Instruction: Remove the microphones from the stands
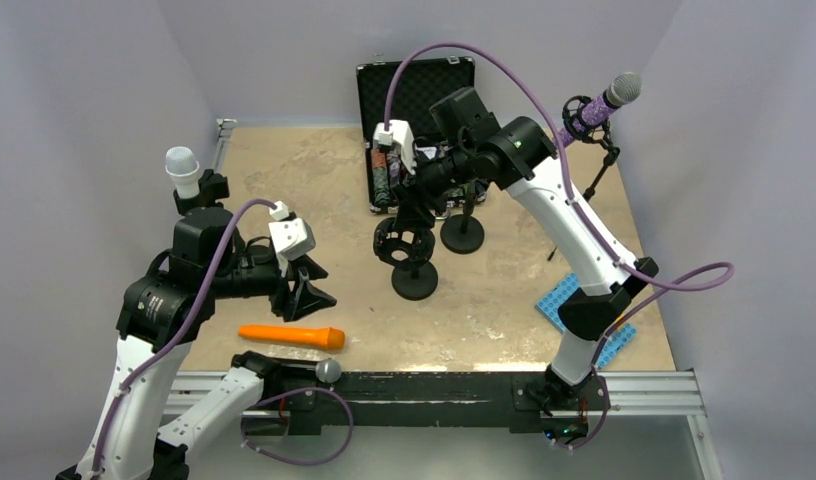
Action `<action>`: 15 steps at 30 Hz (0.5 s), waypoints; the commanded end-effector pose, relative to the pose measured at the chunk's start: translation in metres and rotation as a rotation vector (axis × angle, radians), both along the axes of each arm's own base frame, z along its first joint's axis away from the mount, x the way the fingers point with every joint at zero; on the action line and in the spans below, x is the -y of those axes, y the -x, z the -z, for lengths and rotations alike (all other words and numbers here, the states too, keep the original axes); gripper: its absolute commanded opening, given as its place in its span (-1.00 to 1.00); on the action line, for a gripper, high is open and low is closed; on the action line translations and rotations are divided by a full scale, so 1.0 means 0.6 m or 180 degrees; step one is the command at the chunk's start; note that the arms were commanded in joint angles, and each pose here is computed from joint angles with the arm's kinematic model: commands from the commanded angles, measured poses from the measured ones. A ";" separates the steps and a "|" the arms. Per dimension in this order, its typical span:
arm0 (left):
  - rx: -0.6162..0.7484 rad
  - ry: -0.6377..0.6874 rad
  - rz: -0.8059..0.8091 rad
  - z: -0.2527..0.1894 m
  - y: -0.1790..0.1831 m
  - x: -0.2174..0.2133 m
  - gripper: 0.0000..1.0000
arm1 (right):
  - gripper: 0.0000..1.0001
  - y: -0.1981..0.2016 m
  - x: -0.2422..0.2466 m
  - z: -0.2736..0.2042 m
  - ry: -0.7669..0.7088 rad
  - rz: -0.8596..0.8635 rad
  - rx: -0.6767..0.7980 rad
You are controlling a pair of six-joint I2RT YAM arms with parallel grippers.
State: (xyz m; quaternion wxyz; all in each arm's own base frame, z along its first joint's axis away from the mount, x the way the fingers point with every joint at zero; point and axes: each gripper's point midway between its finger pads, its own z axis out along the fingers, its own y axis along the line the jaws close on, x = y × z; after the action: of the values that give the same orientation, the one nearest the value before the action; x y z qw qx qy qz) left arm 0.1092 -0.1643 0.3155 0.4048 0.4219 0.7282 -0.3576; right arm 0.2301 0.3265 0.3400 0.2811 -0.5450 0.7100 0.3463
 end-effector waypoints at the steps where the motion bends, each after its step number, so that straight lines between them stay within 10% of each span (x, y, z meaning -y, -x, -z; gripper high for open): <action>1: 0.0143 0.0041 0.0023 -0.009 -0.005 0.001 0.18 | -0.01 0.008 0.000 0.025 0.0137 -0.0090 -0.0075; 15: 0.0081 0.0114 0.0159 0.008 -0.036 0.025 0.17 | -0.61 0.000 0.011 0.065 0.0379 -0.0177 0.0054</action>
State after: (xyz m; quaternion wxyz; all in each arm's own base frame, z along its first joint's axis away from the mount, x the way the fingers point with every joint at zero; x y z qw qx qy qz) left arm 0.1185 -0.1696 0.3046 0.3966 0.4256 0.7278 -0.3632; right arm 0.2345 0.3318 0.3106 0.2554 -0.5675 0.7089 0.3320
